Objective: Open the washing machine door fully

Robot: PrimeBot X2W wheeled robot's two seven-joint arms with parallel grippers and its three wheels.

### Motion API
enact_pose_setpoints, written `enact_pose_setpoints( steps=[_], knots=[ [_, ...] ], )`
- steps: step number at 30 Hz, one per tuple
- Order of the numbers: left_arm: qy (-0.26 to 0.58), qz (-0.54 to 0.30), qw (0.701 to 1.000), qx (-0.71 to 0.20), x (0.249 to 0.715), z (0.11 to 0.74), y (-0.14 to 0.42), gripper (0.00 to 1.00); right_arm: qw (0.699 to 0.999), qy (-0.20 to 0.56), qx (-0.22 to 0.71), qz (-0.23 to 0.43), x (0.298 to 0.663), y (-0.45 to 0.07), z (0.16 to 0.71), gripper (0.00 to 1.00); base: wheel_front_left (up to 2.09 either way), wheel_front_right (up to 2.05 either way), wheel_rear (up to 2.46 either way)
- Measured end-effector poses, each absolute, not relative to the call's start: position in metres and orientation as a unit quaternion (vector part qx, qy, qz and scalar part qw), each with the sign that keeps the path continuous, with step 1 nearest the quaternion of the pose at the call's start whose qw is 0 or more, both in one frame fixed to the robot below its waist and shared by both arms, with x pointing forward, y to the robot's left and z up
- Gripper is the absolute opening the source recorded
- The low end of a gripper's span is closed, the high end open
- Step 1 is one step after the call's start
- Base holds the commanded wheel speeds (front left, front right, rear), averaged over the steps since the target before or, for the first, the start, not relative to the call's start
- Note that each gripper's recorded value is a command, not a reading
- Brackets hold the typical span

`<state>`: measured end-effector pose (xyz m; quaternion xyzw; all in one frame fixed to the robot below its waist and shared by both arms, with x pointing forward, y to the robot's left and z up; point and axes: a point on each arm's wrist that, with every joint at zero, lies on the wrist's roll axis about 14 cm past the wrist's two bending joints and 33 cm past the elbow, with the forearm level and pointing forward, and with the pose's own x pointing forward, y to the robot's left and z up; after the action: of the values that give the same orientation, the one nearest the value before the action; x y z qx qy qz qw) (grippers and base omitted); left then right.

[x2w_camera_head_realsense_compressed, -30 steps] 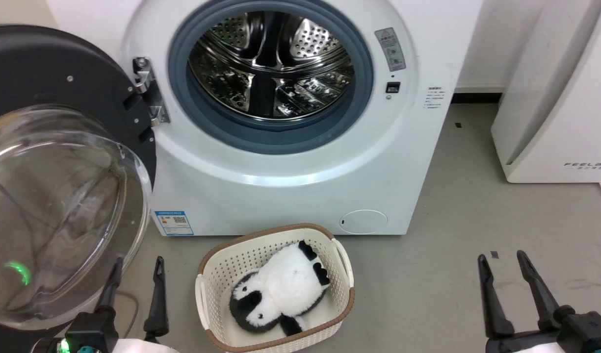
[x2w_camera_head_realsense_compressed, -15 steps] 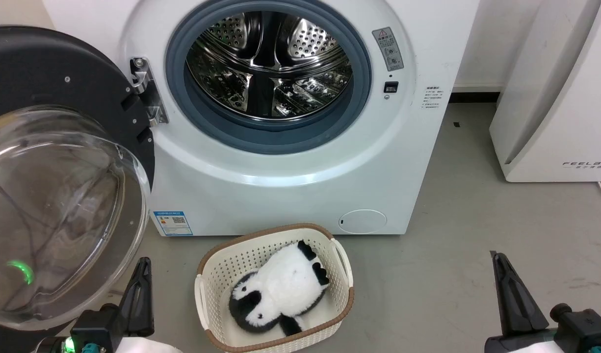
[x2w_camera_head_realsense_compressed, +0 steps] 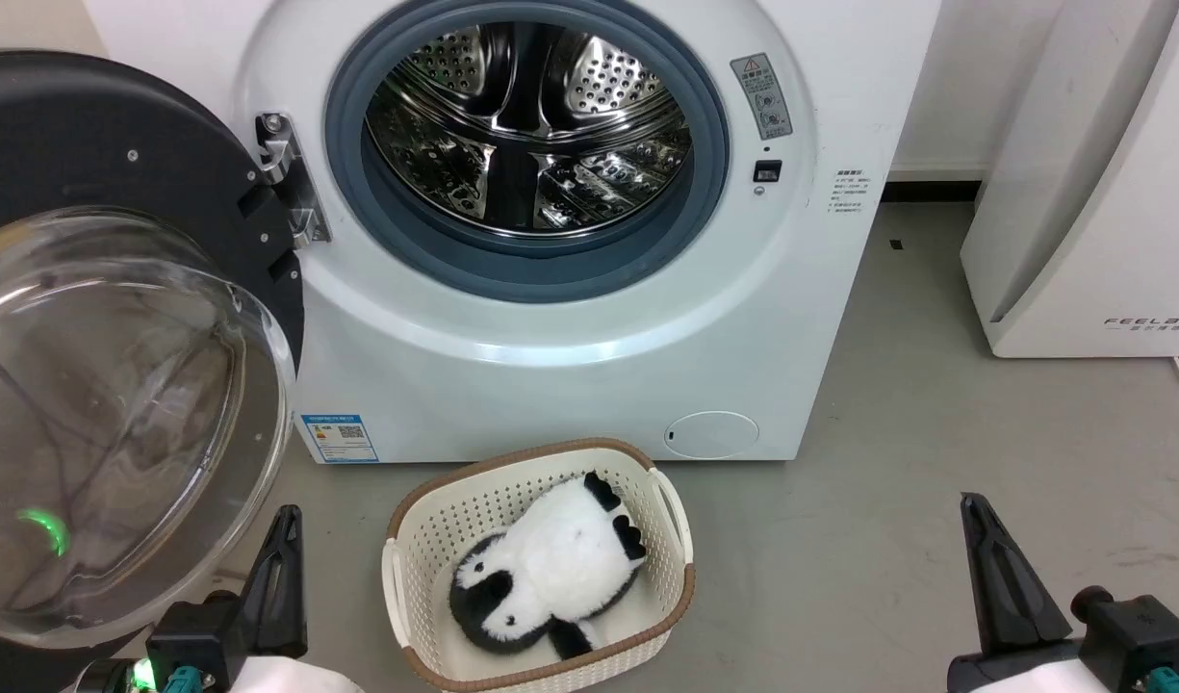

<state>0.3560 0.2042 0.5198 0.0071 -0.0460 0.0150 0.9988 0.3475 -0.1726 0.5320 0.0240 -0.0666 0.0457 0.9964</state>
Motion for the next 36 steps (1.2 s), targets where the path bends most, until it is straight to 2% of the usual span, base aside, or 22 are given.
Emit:
enact_pose_setpoints(
  steps=[36],
  knots=[
    [-0.027, 0.007, 1.000, 0.011, 0.3618, 0.5210, 0.1946, 0.00, 0.998, -0.038, 0.009, 0.053, 0.3548, -0.1683, 0.5274, 0.00, 0.00, 0.00, 0.00]
  ],
)
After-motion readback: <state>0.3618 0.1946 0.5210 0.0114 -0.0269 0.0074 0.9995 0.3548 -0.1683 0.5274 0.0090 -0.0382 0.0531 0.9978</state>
